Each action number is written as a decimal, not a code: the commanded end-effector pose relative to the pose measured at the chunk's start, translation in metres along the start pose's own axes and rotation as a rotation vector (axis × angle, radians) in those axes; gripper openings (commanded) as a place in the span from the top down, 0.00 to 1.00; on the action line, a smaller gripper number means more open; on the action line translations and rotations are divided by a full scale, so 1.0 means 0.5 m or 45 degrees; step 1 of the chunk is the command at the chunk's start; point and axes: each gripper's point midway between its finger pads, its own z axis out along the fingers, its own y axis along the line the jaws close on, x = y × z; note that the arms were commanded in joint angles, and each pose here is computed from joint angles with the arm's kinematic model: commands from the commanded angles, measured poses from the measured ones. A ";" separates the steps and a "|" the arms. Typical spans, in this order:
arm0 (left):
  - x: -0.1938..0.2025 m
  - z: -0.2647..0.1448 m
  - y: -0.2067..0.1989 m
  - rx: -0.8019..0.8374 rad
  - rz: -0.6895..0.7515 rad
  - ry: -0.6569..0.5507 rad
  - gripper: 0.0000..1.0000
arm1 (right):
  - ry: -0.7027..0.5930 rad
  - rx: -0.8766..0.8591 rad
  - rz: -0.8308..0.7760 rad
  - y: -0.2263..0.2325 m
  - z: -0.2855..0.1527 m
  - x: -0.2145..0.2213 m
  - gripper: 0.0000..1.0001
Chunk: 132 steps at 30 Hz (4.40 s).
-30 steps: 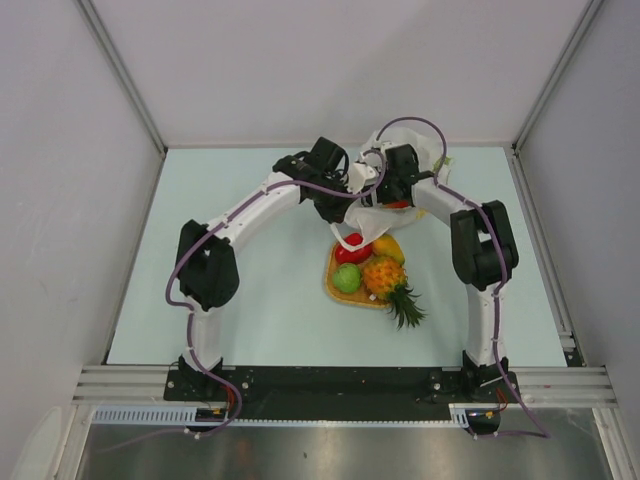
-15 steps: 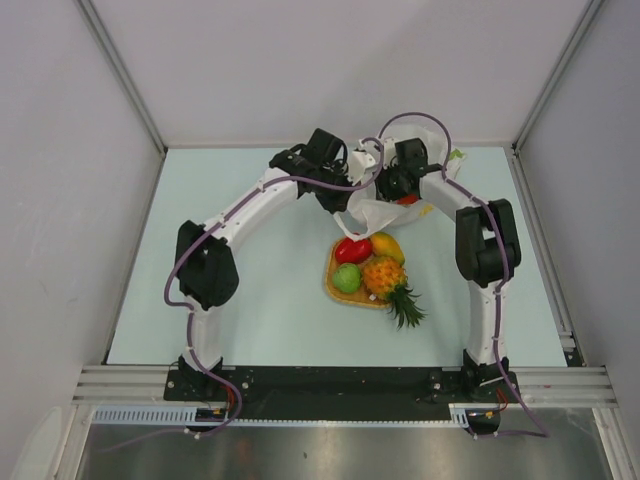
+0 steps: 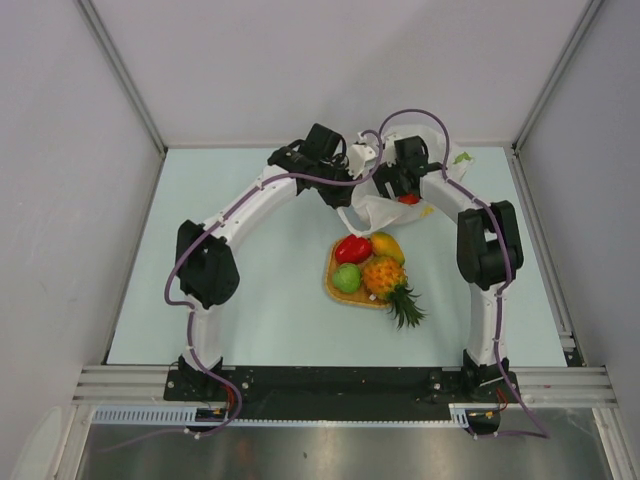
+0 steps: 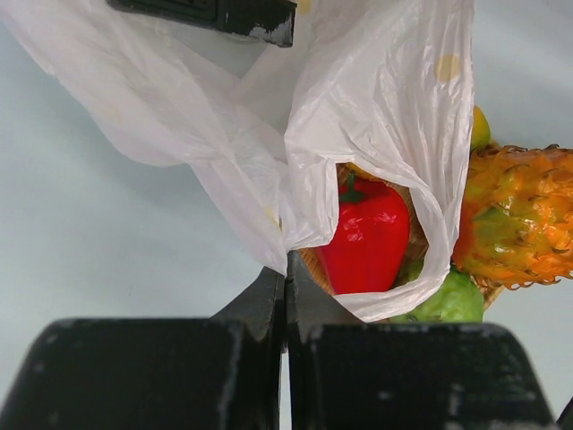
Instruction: Take the fake fruits out of the plastic bag
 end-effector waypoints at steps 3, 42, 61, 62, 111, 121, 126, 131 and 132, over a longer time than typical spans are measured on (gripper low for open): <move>-0.031 -0.015 -0.014 0.005 0.017 -0.059 1.00 | 0.085 0.092 -0.021 -0.038 0.028 0.051 0.00; -0.060 -0.009 0.021 -0.096 0.004 -0.088 1.00 | -0.252 -0.556 0.064 0.057 -0.270 -0.104 0.46; -0.060 -0.206 0.323 -0.988 -0.253 -0.167 1.00 | -0.583 -0.817 -0.566 0.260 -0.522 -0.172 0.44; -0.049 -0.211 0.330 -1.000 -0.260 -0.155 1.00 | -0.545 -0.834 -0.658 0.280 -0.508 -0.130 0.44; 0.055 -0.245 0.335 -1.003 -0.268 -0.023 1.00 | -0.199 -0.945 -1.826 0.297 -0.298 0.096 0.38; 0.051 -0.236 0.345 -1.010 -0.270 -0.018 1.00 | -0.153 -0.983 -1.893 0.287 -0.288 0.120 0.24; 0.052 -0.226 0.346 -1.002 -0.269 -0.012 1.00 | -0.170 -0.982 -1.919 0.287 -0.283 0.117 0.19; 0.047 -0.224 0.350 -1.002 -0.270 -0.019 1.00 | -0.191 -1.000 -1.953 0.292 -0.288 0.117 0.14; 0.047 -0.223 0.352 -1.004 -0.271 -0.019 1.00 | -0.196 -0.996 -1.960 0.291 -0.288 0.115 0.13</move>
